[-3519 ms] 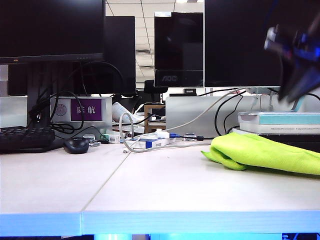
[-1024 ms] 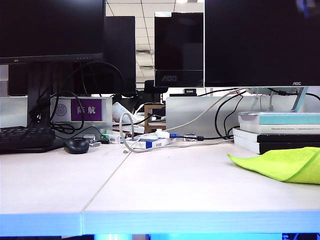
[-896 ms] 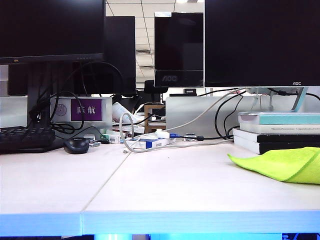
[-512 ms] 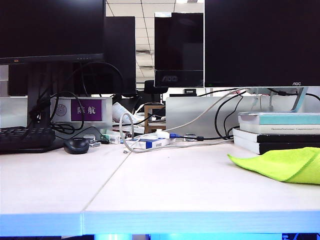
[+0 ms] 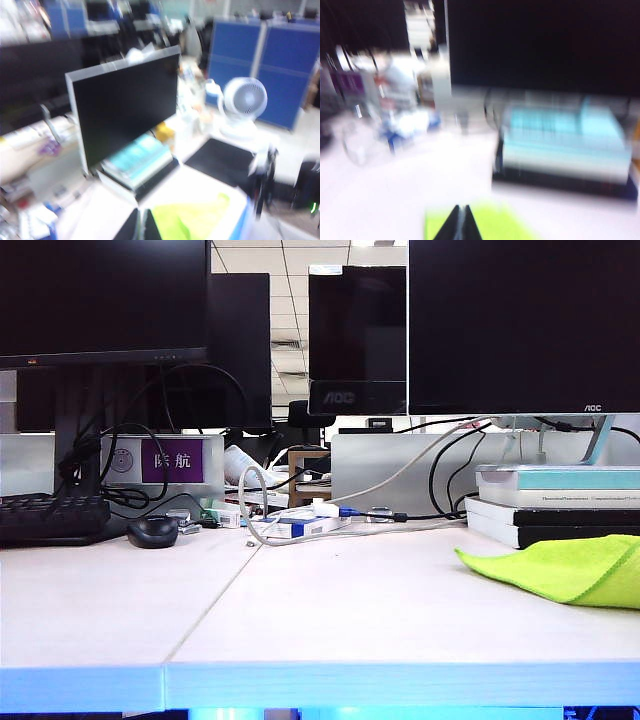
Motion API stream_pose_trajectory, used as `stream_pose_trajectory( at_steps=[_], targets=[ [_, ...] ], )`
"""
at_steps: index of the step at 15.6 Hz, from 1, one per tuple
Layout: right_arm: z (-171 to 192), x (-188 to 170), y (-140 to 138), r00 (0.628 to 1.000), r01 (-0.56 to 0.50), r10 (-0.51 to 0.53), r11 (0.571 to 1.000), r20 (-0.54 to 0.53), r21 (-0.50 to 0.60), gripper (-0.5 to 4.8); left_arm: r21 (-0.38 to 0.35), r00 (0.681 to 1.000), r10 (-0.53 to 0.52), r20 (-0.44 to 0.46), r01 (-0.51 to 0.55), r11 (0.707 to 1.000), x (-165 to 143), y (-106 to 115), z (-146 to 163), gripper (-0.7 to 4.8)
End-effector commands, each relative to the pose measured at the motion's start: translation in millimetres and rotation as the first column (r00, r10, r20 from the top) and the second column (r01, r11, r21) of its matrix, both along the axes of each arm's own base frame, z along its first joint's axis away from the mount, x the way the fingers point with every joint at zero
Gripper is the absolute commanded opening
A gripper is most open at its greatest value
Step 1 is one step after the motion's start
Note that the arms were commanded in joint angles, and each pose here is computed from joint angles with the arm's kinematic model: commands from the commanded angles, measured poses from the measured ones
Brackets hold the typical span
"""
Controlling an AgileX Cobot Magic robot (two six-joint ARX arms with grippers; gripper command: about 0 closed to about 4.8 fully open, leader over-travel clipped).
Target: Wipe the table from left to right using the rag.
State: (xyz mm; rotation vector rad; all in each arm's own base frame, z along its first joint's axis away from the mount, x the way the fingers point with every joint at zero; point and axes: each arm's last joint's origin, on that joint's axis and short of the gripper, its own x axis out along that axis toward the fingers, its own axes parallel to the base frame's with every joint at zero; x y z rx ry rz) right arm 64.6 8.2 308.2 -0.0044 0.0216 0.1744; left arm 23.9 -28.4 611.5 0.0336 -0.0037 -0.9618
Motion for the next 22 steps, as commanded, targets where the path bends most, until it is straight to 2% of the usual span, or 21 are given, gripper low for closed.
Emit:
stream_pose_trajectory(
  at_steps=[1, 3, 5, 6, 7, 8, 10, 12, 13, 14, 15, 18, 20, 22],
  targets=[
    [-44, -2, 0, 0.999, 0.009, -0.009, 1.0, -0.051, -0.001, -0.05, -0.02, 0.998, 0.036, 0.052, -0.035, 0.999, -20, 14, 0, 0.19],
    [-60, -3, 0, 0.997, 0.0, 0.001, 1.0, -0.076, 0.014, -0.05, -0.033, 0.997, 0.045, 0.063, -0.043, 0.999, -28, 19, 0, 0.19],
    [-77, -6, 4, 0.975, -0.111, 0.143, 0.977, -0.169, 0.182, -0.05, -0.048, 0.995, 0.05, 0.083, -0.046, 0.998, -38, 26, -1, 0.2],
    [-82, -8, 6, 0.953, -0.172, 0.214, 0.965, -0.215, 0.2, -0.05, -0.065, 0.991, 0.107, 0.085, -0.101, 0.993, -43, 31, -1, 0.2],
    [-83, -7, 6, 0.948, -0.182, 0.226, 0.962, -0.222, 0.203, -0.05, -0.081, 0.983, 0.162, 0.082, -0.155, 0.985, -45, 34, -1, 0.2],
    [-85, -7, 6, 0.947, -0.175, 0.221, 0.963, -0.233, 0.203, -0.05, -0.091, 0.975, 0.21, 0.075, -0.203, 0.975, -45, 36, -1, 0.2],
    [-85, -8, 6, 0.946, -0.175, 0.222, 0.963, -0.237, 0.203, -0.05, -0.098, 0.975, 0.213, 0.067, -0.206, 0.974, -45, 36, -1, 0.19],
    [-85, -8, 6, 0.946, -0.175, 0.222, 0.963, -0.236, 0.203, -0.05, -0.129, 0.977, 0.206, 0.06, -0.197, 0.972, -46, 36, 1, 0.19],
    [-85, -8, 6, 0.946, -0.175, 0.222, 0.963, -0.236, 0.203, -0.05, -0.168, 0.977, 0.202, 0.069, -0.188, 0.968, -47, 37, 5, 0.2],
    [-85, -8, 6, 0.946, -0.175, 0.221, 0.963, -0.236, 0.203, -0.05, -0.222, 0.966, 0.241, 0.094, -0.215, 0.951, -52, 41, 8, 0.19],
    [-85, -8, 6, 0.946, -0.175, 0.222, 0.963, -0.237, 0.203, -0.05, -0.249, 0.934, 0.331, 0.132, -0.292, 0.924, -55, 46, 11, 0.19],
    [-85, -8, 6, 0.946, -0.175, 0.221, 0.963, -0.236, 0.203, -0.05, -0.29, 0.915, 0.364, 0.175, -0.305, 0.907, -48, 42, 10, 0.19],
    [-85, -8, 6, 0.946, -0.175, 0.221, 0.963, -0.236, 0.203, -0.05, -0.335, 0.9, 0.373, 0.226, -0.288, 0.897, -35, 34, -6, 0.19],
    [-85, -8, 6, 0.946, -0.175, 0.221, 0.963, -0.236, 0.203, -0.05, -0.318, 0.903, 0.373, 0.212, -0.297, 0.9, -21, 25, -35, 0.19]
  ],
)
